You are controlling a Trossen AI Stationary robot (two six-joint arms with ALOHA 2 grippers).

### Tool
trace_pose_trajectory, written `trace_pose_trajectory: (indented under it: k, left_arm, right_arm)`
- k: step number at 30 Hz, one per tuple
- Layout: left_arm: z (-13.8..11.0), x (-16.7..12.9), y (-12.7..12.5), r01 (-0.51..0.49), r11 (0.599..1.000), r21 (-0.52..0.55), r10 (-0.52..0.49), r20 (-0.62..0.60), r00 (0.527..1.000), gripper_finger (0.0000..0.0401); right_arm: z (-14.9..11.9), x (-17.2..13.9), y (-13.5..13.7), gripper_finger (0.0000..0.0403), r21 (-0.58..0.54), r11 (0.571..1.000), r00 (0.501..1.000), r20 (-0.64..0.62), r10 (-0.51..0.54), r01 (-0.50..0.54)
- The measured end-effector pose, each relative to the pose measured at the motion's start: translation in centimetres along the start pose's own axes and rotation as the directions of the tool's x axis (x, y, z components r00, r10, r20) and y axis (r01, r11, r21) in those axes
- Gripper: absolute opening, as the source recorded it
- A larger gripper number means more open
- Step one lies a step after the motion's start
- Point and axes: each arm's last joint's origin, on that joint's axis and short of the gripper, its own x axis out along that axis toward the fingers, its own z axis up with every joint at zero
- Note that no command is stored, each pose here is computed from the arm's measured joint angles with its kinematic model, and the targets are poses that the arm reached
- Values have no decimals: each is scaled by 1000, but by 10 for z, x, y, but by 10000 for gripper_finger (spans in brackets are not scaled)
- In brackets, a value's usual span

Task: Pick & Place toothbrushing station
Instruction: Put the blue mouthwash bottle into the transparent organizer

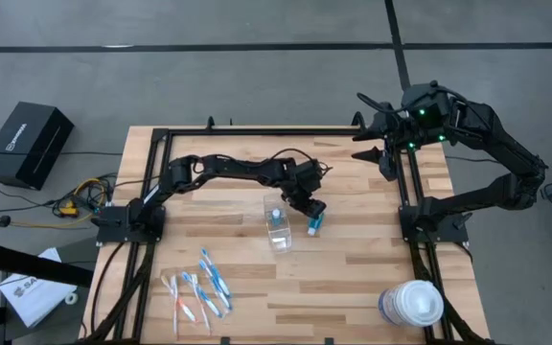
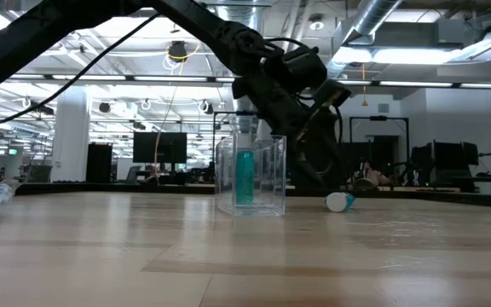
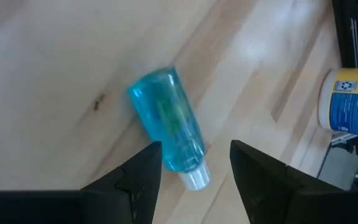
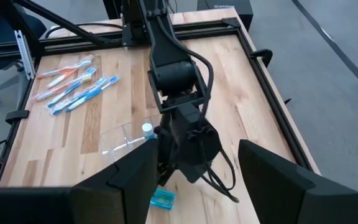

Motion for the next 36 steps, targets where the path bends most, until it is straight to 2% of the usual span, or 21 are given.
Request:
trace_pose_trajectory:
  k: [28,36]
  left_arm:
    - [0,8,4,-26,999,-22,26,15,1000,185]
    - [-6,35,6,26,998,-61,-27,-20,999,185]
  right_arm:
    - [3,0,0,214,-7,1000,999,30,23,-23]
    - [5,0,0,214,-9,1000,999,50,21,-21]
